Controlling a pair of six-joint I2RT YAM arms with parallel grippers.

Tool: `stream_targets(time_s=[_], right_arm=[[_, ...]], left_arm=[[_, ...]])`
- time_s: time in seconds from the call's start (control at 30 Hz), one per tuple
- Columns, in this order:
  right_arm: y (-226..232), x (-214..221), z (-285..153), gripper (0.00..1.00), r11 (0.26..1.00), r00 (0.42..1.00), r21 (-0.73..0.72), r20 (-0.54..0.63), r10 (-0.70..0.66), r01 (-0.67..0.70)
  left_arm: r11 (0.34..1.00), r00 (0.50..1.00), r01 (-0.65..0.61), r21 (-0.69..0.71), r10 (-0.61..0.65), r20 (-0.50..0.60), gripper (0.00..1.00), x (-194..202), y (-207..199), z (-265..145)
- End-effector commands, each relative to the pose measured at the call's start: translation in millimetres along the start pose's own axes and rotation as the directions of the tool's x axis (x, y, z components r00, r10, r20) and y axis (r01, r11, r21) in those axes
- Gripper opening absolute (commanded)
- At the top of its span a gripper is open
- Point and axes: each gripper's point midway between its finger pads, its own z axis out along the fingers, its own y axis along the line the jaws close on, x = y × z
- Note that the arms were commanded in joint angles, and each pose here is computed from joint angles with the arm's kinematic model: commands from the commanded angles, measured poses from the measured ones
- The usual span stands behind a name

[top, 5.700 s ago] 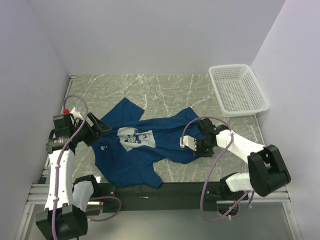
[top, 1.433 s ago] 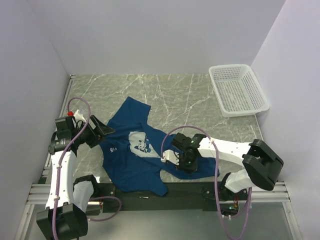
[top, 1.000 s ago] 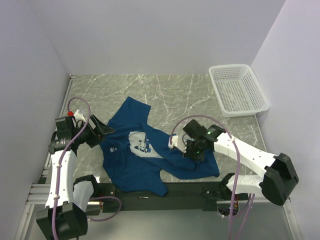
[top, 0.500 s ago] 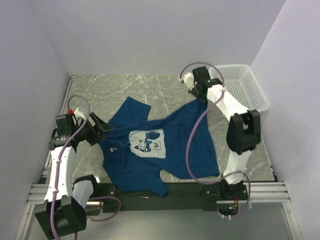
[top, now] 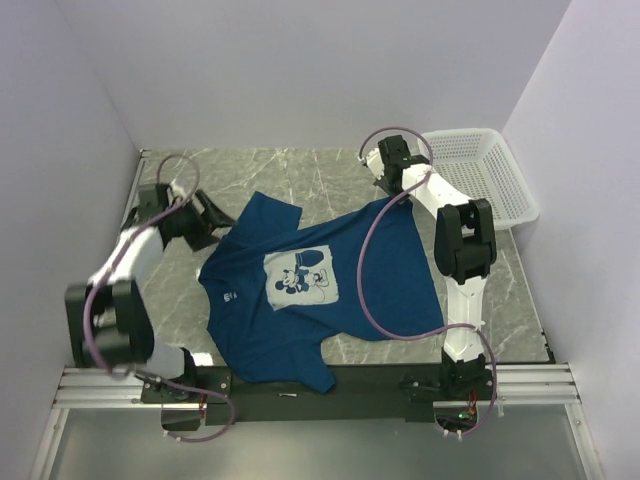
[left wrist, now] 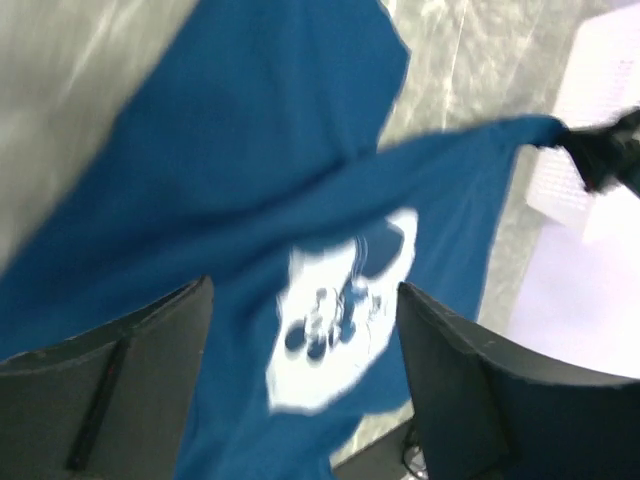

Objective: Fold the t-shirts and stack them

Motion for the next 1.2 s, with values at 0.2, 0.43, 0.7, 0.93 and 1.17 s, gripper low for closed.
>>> stream_targets(time_s=[0.2,0.43,0.7,0.93,1.17], right_arm=[[-18,-10,-2,0.0,0.998,0.996,0.014,0.064,0.062,-0.064],[-18,-9,5,0.0,0.997,0.994,-0.018,0.075,0.078,-0.077],[-19,-16,12,0.0,0.995,0.992,-0.043,0.089,0.089,-0.085],[-20,-23,13,0.0,0.994,0.99,-0.054,0.099,0.098,-0.093],[-24,-29,4,0.0,0.991,0.986,-0.069,0.118,0.12,-0.112]], left_arm=[[0.966,0.973,-0.226,-0.126,0.218,-0.079,0.63,-93,-9,142],[0.918,0.931,-0.345,-0.198,0.307,-0.197,0.61,-91,5,208],[0.877,0.913,-0.385,-0.286,0.316,-0.26,0.43,-81,30,228],[0.859,0.902,-0.41,-0.307,0.331,-0.277,0.29,-77,32,220],[0.904,0.896,-0.386,-0.184,0.321,-0.306,0.0,-62,11,226]])
